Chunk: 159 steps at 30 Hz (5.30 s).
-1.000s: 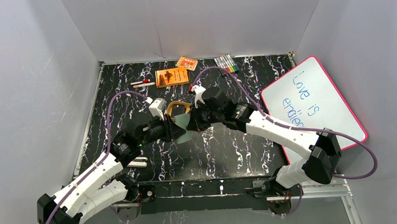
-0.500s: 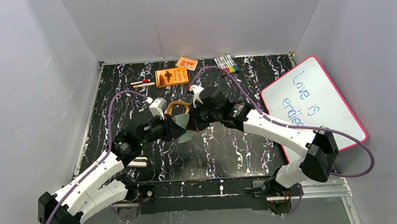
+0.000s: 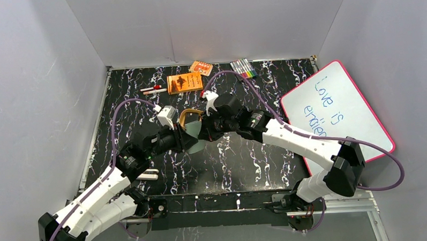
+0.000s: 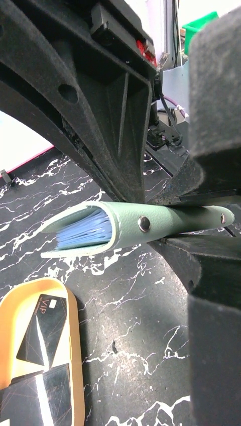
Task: Put the credit cards into the card holder
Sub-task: Close the card holder.
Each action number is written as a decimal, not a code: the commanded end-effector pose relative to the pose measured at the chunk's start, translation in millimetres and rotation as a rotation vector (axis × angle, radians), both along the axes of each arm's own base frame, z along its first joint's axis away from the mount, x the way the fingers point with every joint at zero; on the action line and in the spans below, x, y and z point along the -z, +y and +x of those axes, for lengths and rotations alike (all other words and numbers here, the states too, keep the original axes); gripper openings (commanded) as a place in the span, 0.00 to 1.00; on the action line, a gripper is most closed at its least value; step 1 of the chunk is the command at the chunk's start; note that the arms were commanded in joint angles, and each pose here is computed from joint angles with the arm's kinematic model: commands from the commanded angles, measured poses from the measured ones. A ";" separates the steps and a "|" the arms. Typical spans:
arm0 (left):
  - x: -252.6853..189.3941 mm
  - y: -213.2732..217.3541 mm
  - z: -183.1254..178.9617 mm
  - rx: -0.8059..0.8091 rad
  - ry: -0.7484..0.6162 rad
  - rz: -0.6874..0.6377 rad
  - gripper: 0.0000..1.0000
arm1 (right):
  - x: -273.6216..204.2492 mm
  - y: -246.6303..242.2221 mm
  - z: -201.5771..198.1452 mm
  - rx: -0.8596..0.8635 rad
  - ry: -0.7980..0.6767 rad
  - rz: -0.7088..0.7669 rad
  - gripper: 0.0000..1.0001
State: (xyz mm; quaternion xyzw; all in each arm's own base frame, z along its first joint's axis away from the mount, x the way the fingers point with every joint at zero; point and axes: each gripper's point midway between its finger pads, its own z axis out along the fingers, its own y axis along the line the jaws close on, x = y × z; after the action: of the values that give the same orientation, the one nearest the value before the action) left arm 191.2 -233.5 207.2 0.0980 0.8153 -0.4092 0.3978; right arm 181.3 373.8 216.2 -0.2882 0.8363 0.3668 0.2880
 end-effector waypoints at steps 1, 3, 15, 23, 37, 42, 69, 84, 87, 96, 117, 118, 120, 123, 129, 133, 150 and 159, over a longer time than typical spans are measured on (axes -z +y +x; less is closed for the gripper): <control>-110.8 -34.6 -45.5 0.285 -0.243 -0.291 0.00 | -43.7 46.6 -11.7 -0.108 -0.057 0.215 0.17; -107.1 -30.6 -41.0 0.252 -0.248 -0.266 0.00 | -52.4 45.9 -16.0 -0.121 -0.050 0.235 0.32; -105.9 -3.6 -56.4 0.223 -0.305 -0.205 0.00 | -135.9 -24.0 -60.5 -0.234 -0.231 0.315 0.69; -145.5 -3.9 -98.9 0.418 -0.438 -0.328 0.00 | -174.9 -55.7 -119.6 -0.434 -0.332 0.616 0.71; -174.0 -12.9 -136.8 0.659 -0.507 -0.491 0.00 | -205.1 -64.4 -115.9 -0.336 -0.381 0.808 0.70; -172.6 -17.1 -138.4 0.699 -0.485 -0.484 0.00 | -217.1 -61.9 -126.0 -0.395 -0.363 0.870 0.68; -155.0 -14.8 -126.8 0.608 -0.421 -0.431 0.66 | -218.4 -39.6 -102.0 -0.318 -0.326 0.827 0.00; -139.0 -22.5 -106.4 0.517 -0.344 -0.443 0.61 | -203.9 -38.8 -66.3 -0.112 -0.315 0.746 0.00; -135.4 -24.5 -106.3 0.523 -0.330 -0.461 0.42 | -203.1 -39.5 -65.6 -0.106 -0.317 0.747 0.00; -134.2 -27.0 -112.0 0.554 -0.306 -0.532 0.39 | -206.7 -42.5 -73.2 -0.140 -0.332 0.782 0.00; -139.9 -24.8 -117.2 0.566 -0.316 -0.614 0.00 | -204.0 -38.3 -87.6 -0.229 -0.307 0.794 0.00; -140.1 -24.6 -115.2 0.553 -0.317 -0.616 0.00 | -205.1 -38.6 -88.3 -0.234 -0.309 0.795 0.00; -141.8 -23.1 -109.0 0.507 -0.317 -0.619 0.00 | -208.4 -41.4 -93.6 -0.258 -0.319 0.803 0.28; -150.0 -17.8 -105.6 0.459 -0.338 -0.639 0.00 | -217.9 -52.7 -101.1 -0.278 -0.362 0.808 0.56; -166.5 -10.1 -104.5 0.414 -0.366 -0.685 0.00 | -220.1 -72.2 -118.3 -0.323 -0.386 0.807 0.66; -178.1 -8.1 -102.9 0.397 -0.376 -0.729 0.00 | -207.7 -67.4 -123.7 -0.359 -0.326 0.784 0.65; -194.7 -5.6 -101.5 0.382 -0.403 -0.750 0.00 | -204.2 -55.0 -98.7 -0.233 -0.306 0.821 0.65; -197.4 0.4 -102.0 0.355 -0.436 -0.719 0.00 | -191.0 -64.2 -87.8 -0.163 -0.333 0.721 0.65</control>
State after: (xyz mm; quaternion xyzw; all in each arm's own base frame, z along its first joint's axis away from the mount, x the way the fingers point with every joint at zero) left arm 100.2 -244.8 366.9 0.1584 0.5362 -0.6946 0.4527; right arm 86.8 313.6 399.0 -0.2943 0.5705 0.6222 0.4481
